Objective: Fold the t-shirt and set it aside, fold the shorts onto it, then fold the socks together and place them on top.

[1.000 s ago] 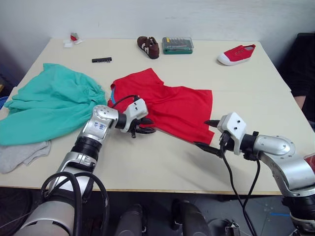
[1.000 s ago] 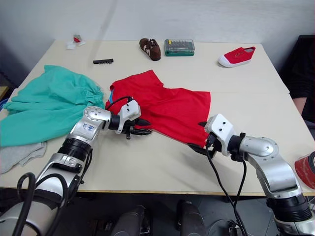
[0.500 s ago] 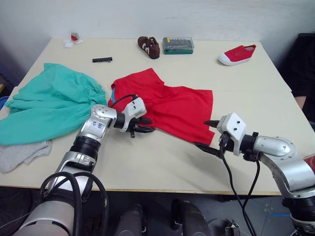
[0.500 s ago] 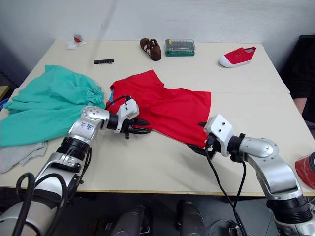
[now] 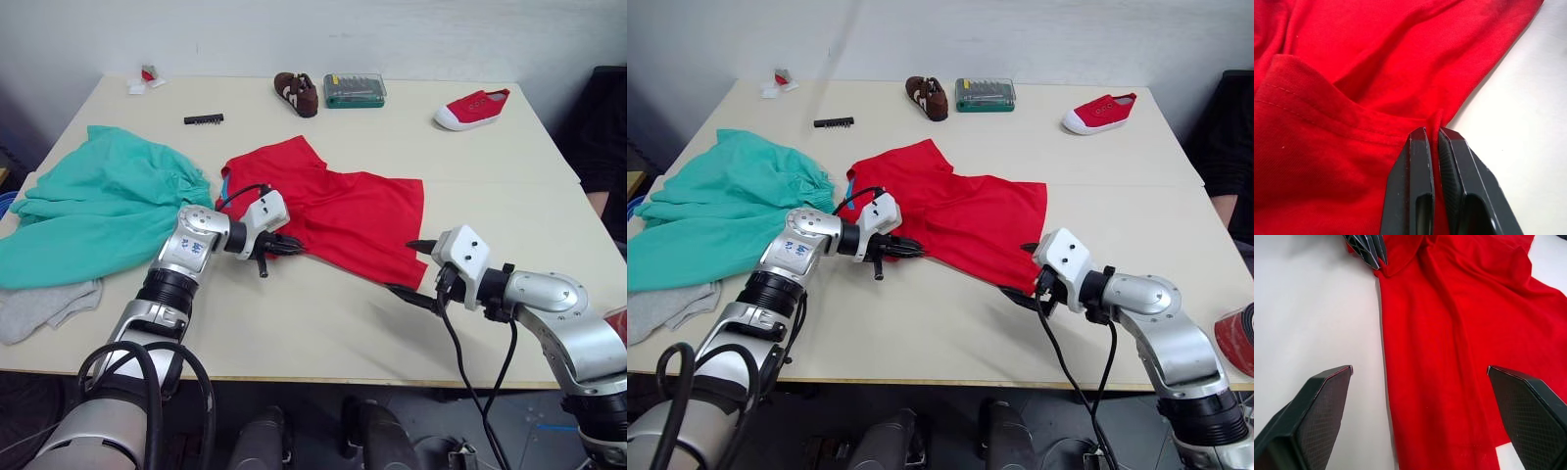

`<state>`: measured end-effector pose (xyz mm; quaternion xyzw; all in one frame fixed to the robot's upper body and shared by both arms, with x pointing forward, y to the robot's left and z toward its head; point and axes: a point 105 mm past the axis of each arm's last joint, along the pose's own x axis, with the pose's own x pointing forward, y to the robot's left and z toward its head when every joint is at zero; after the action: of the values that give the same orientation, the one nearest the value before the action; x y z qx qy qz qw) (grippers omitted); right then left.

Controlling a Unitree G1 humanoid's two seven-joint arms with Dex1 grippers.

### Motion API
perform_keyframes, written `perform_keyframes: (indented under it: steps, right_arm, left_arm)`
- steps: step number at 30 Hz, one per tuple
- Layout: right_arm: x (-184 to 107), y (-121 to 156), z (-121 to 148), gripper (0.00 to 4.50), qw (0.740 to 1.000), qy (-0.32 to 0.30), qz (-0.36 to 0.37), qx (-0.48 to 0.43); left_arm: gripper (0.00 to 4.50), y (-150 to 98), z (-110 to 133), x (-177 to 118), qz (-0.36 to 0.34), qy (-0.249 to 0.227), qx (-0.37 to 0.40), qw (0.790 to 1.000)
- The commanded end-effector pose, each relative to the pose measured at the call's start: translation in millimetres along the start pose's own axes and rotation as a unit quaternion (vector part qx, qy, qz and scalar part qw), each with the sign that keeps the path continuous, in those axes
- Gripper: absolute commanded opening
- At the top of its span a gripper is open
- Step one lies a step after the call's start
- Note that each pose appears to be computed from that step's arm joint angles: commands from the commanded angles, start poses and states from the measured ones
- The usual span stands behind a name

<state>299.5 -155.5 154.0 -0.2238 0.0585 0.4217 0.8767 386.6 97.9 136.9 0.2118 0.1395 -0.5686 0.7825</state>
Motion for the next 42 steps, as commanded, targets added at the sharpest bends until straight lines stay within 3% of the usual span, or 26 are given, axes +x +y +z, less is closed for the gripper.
perform_keyframes:
  steps: [1, 10, 17, 22, 26, 32, 37, 42]
  right_arm:
    - [-2, 1, 9, 4.5, 1.0, -0.011, -0.004, -0.017]
    - [-7, -9, 1, 4.5, 0.999, 0.002, -0.017, 0.028]
    - [-7, -37, -18, 4.5, 0.991, 0.032, -0.06, 0.113]
    - [1, -49, -37, 4.5, 0.982, 0.057, -0.076, 0.163]
    - [6, -47, -53, 3.68, 0.978, 0.082, -0.07, 0.176]
    - [9, -37, -50, 1.53, 0.98, 0.077, -0.048, 0.177]
    - [6, -39, -35, 0.03, 0.984, 0.05, -0.048, 0.163]
    - [-5, -31, -5, 0.01, 0.995, 0.012, -0.021, 0.101]
  left_arm:
    - [0.0, 4, 16, -3, 0.004, -0.021, 0.017, 1.0]
    - [0.0, 7, 25, -34, -0.019, -0.078, -0.067, 0.994]
    - [0.0, -14, 17, -64, -0.069, -0.078, -0.082, 0.991]
    - [0.0, -19, 10, -80, -0.057, -0.066, -0.093, 0.992]
    - [0.0, -16, 9, -83, -0.034, -0.068, -0.092, 0.993]
    - [0.0, -13, 9, -85, -0.017, -0.074, -0.094, 0.993]
    - [0.0, -13, 7, -88, -0.015, -0.073, -0.099, 0.992]
    - [0.0, -19, 5, -111, -0.02, -0.083, -0.13, 0.988]
